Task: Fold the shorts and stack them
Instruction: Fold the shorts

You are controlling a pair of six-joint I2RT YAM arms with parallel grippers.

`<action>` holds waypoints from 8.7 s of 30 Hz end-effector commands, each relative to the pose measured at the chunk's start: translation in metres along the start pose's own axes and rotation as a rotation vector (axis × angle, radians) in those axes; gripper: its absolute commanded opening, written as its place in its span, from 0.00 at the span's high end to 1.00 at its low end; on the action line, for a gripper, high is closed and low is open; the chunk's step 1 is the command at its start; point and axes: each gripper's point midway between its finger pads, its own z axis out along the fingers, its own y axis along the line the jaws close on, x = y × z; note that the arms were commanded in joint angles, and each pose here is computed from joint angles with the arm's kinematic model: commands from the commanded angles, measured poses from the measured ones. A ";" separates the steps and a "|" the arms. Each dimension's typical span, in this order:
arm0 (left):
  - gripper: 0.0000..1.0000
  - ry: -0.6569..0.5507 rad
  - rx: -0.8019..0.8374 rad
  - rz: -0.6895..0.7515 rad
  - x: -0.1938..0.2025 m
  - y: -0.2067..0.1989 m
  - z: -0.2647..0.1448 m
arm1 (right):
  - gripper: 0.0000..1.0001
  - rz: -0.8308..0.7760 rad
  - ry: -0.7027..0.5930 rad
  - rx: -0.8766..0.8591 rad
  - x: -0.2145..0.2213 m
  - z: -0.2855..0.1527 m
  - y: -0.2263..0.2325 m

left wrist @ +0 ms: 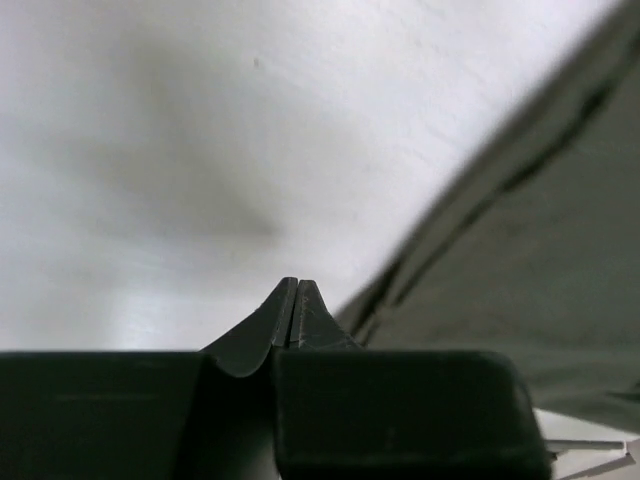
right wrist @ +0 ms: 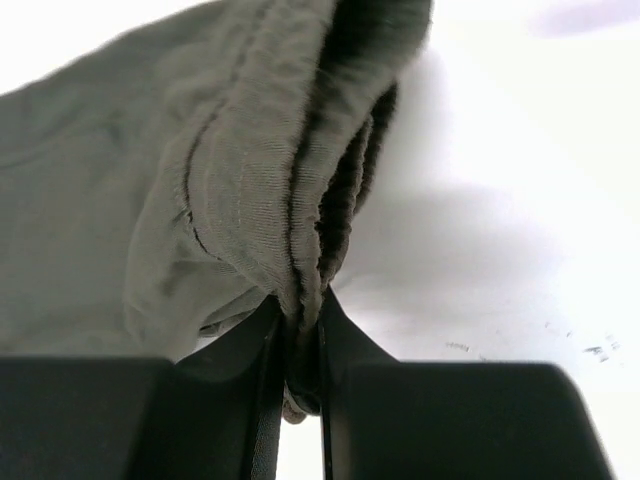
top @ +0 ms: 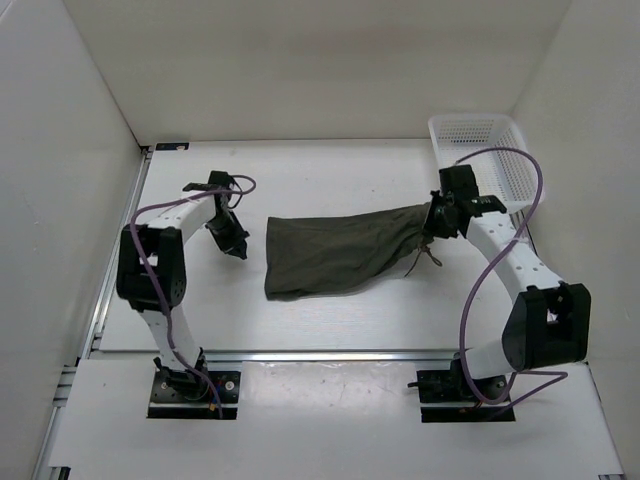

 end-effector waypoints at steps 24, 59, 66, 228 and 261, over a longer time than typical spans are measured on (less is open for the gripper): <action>0.90 -0.016 0.042 0.071 -0.016 -0.042 0.015 | 0.70 -0.002 0.083 0.098 0.045 -0.006 -0.026; 0.90 -0.019 0.041 0.090 -0.019 -0.044 0.007 | 1.00 0.330 0.215 0.057 0.068 0.066 -0.064; 0.90 0.009 0.025 0.107 -0.013 -0.047 0.019 | 1.00 0.202 0.091 0.055 0.033 0.031 -0.054; 0.56 -0.205 0.106 0.121 -0.009 -0.054 -0.116 | 0.32 -0.409 0.047 -0.268 0.061 -0.043 0.157; 0.85 0.036 -0.009 0.262 0.029 -0.059 0.018 | 1.00 -0.321 0.363 -0.194 0.176 0.063 0.156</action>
